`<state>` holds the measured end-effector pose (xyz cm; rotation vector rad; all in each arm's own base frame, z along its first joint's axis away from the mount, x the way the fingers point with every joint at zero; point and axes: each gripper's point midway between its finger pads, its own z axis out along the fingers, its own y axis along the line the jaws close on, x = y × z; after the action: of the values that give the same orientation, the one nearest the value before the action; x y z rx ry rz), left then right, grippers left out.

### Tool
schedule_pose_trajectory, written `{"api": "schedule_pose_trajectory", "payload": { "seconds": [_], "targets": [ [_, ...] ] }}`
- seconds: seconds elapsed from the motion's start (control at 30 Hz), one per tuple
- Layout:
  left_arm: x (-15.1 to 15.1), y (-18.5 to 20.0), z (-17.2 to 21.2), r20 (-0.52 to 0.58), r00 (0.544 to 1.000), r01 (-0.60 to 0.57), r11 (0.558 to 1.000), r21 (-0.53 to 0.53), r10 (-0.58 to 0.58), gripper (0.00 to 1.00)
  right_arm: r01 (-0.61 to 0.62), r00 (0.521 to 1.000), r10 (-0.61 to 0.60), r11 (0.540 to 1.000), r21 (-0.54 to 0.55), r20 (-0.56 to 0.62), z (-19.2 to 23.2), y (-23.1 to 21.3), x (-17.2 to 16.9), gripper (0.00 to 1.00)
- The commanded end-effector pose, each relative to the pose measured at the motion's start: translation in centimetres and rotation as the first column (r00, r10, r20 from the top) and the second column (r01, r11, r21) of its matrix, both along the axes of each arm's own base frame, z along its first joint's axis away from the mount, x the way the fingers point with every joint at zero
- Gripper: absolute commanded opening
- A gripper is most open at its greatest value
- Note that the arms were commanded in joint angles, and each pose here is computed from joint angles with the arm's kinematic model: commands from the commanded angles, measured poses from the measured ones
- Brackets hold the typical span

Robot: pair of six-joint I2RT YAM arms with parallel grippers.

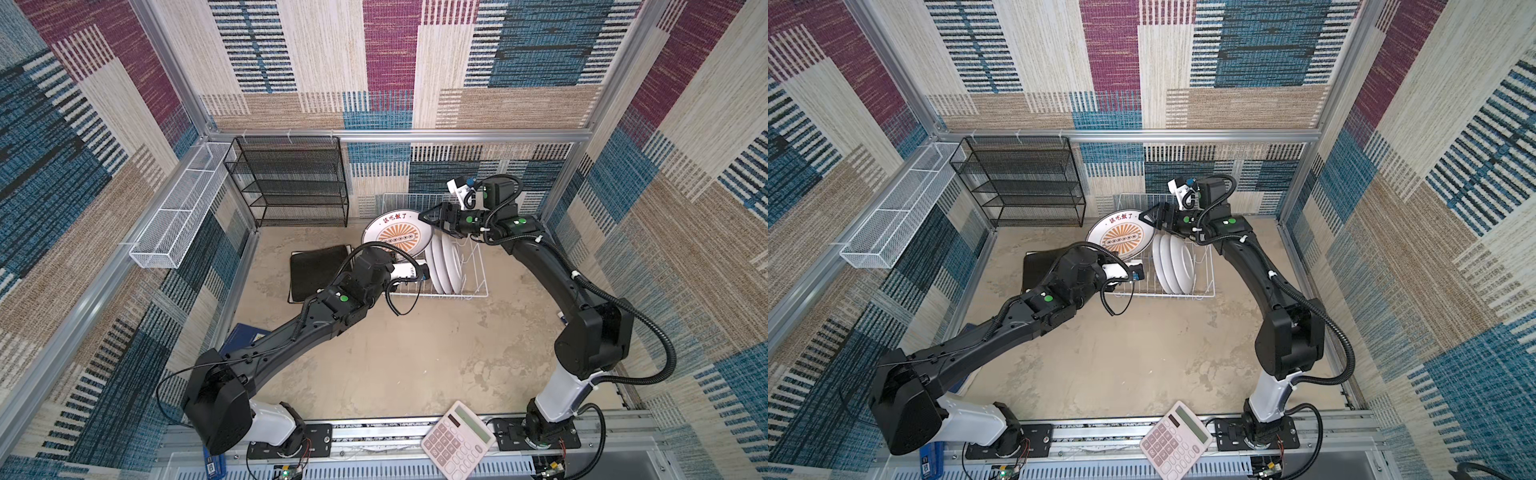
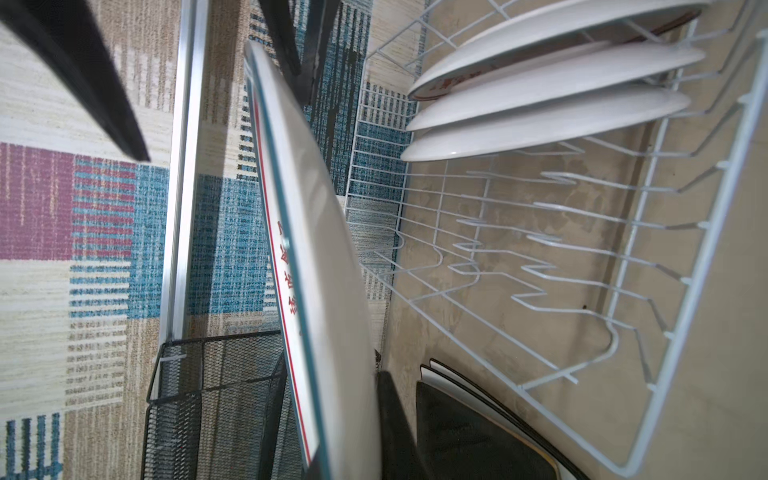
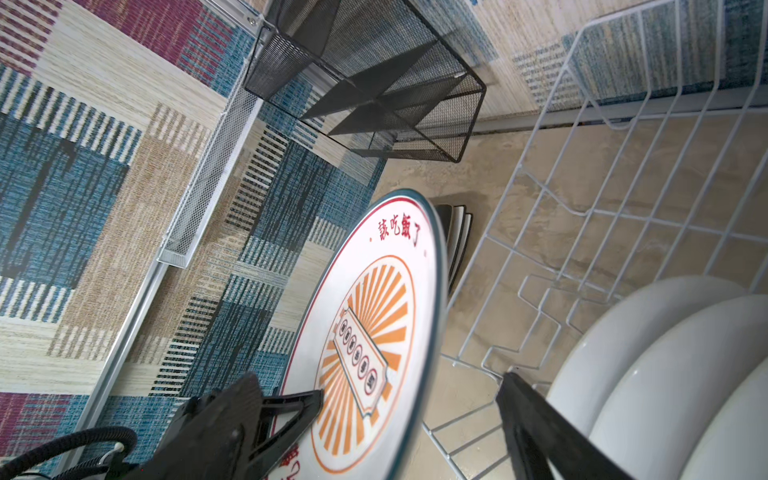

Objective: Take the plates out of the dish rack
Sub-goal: 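Tilt the printed plate toward the right gripper while the right gripper reaches its edge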

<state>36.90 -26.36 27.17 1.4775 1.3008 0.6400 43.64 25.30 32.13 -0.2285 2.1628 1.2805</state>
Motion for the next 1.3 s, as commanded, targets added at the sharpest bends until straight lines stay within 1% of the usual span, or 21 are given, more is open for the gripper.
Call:
{"api": "schedule_pose_trajectory", "payload": {
  "seconds": [0.0,0.17,0.27,0.37,0.43,0.5,0.6,0.73,0.8,0.87,1.0,1.03,1.07,1.13,1.17,1.23,1.27],
  "targets": [
    [1.1,-0.2,2.4,0.155,0.988,-0.007,0.999,0.034,0.002,0.00,0.016,1.000,-0.017,0.999,-0.033,-0.022,-1.4,0.2,0.1,0.85],
    [1.4,-0.3,1.6,0.179,0.984,-0.019,0.997,0.078,0.004,0.00,-0.004,0.998,0.001,0.999,-0.049,-0.064,-2.9,0.9,-0.2,0.75],
    [1.4,-0.6,1.4,0.189,0.982,-0.010,0.997,0.082,-0.005,0.00,-0.016,0.996,0.011,0.998,-0.057,-0.091,-3.8,1.1,-0.2,0.64],
    [1.4,-0.6,1.1,0.183,0.983,-0.013,0.996,0.084,-0.002,0.00,-0.024,0.995,0.019,0.998,-0.052,-0.098,-4.0,1.3,-0.3,0.59],
    [1.4,-0.6,0.9,0.181,0.983,-0.012,0.996,0.089,-0.004,0.00,-0.038,0.994,0.034,0.998,-0.040,-0.107,-4.1,1.6,-0.4,0.52],
    [1.4,-0.6,0.8,0.181,0.984,-0.014,0.996,0.087,-0.002,0.00,-0.051,0.992,0.046,0.998,-0.032,-0.118,-4.3,1.7,-0.6,0.45],
    [1.5,-0.5,0.6,0.181,0.984,-0.020,0.996,0.090,0.003,0.00,-0.059,0.991,0.055,0.998,-0.026,-0.122,-4.3,1.8,-0.7,0.40],
    [1.6,-0.3,0.5,0.168,0.986,-0.037,0.997,0.070,0.025,0.00,-0.078,0.989,0.076,0.997,-0.007,-0.130,-4.2,2.1,-0.8,0.27],
    [1.6,-0.3,0.6,0.161,0.986,-0.042,0.998,0.056,0.032,0.00,-0.091,0.985,0.091,0.996,0.006,-0.148,-4.3,2.3,-0.9,0.23],
    [1.6,-0.3,0.7,0.160,0.986,-0.048,0.998,0.049,0.040,0.00,-0.098,0.983,0.099,0.995,0.020,-0.154,-4.4,2.4,-1.0,0.17],
    [1.9,0.0,0.7,0.163,0.985,-0.069,0.997,0.046,0.061,0.00,-0.095,0.985,0.098,0.995,0.027,-0.139,-3.8,2.4,-1.0,0.10],
    [2.0,0.0,0.6,0.165,0.984,-0.078,0.996,0.045,0.069,0.08,-0.093,0.986,0.096,0.995,0.029,-0.133,-3.7,2.4,-1.0,0.09],
    [2.1,0.1,0.7,0.170,0.982,-0.086,0.995,0.044,0.078,0.15,-0.092,0.988,0.095,0.995,0.033,-0.124,-3.4,2.4,-1.0,0.07],
    [2.4,0.3,0.8,0.173,0.979,-0.113,0.993,0.043,0.104,0.21,-0.089,0.991,0.094,0.995,0.051,-0.097,-2.8,2.3,-1.1,0.01],
    [2.6,0.3,1.0,0.175,0.978,-0.125,0.992,0.035,0.117,0.25,-0.087,0.992,0.092,0.994,0.066,-0.088,-2.5,2.3,-1.1,0.00],
    [2.7,0.5,1.1,0.173,0.976,-0.141,0.990,0.020,0.136,0.40,-0.073,0.995,0.078,0.993,0.088,-0.063,-1.5,2.1,-1.0,0.00],
    [2.8,0.5,1.2,0.166,0.976,-0.144,0.990,0.008,0.141,0.48,-0.061,0.995,0.068,0.994,0.093,-0.072,-2.0,1.8,-1.0,0.00]
  ]
}}
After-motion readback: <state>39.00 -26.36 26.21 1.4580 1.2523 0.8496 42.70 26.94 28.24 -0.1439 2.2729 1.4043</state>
